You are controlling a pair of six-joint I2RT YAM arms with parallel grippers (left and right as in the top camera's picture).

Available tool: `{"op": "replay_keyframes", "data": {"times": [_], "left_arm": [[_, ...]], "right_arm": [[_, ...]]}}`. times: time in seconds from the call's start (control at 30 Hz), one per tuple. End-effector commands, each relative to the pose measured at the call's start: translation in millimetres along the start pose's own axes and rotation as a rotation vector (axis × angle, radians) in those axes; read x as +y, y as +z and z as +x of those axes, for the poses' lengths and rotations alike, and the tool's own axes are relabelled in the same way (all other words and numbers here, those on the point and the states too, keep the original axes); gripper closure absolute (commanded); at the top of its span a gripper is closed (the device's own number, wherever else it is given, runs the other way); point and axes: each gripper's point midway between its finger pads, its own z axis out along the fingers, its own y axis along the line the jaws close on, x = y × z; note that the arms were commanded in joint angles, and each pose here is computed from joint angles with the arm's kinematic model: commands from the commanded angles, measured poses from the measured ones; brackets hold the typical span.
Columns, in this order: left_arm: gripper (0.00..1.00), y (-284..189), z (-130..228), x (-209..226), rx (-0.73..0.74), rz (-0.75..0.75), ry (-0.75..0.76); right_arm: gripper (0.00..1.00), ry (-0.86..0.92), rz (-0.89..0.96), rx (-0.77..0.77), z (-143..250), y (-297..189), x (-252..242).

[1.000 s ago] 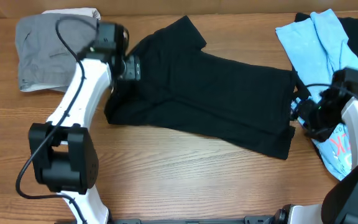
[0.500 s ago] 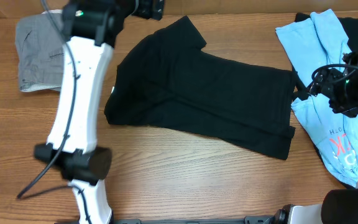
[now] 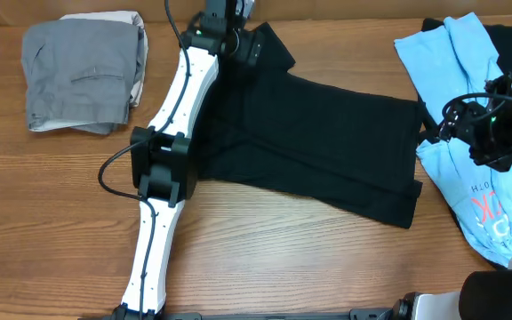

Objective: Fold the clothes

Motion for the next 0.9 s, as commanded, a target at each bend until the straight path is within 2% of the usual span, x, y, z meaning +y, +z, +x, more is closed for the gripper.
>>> {"op": "replay_keyframes", "data": {"times": [0.0,0.3,0.57,0.63,0.87], "left_arm": [[0.0,5.1,1.7,9.5,-0.001,-0.025,0.019],[0.0,36.6,53.6,12.7,0.132,-0.044,0.016],[0.0,41.5,12.4,15.4,-0.044,-0.051,0.019],[0.0,45.7,11.3,15.1,-0.06,-0.049,0.019],[0.03,75.1,61.8,13.1,0.06,-0.029,0.012]], "right_arm": [[0.17,-0.015,0.005,-0.024,-4.6,-3.7,1.4],[0.16,-0.016,0.003,-0.032,-7.6,-2.6,1.8],[0.16,-0.017,0.003,-0.033,-8.1,-2.6,1.9],[0.16,-0.014,0.003,-0.031,-7.5,-2.6,1.9],[0.16,-0.012,0.0,-0.033,-8.0,-2.6,2.3]]}}
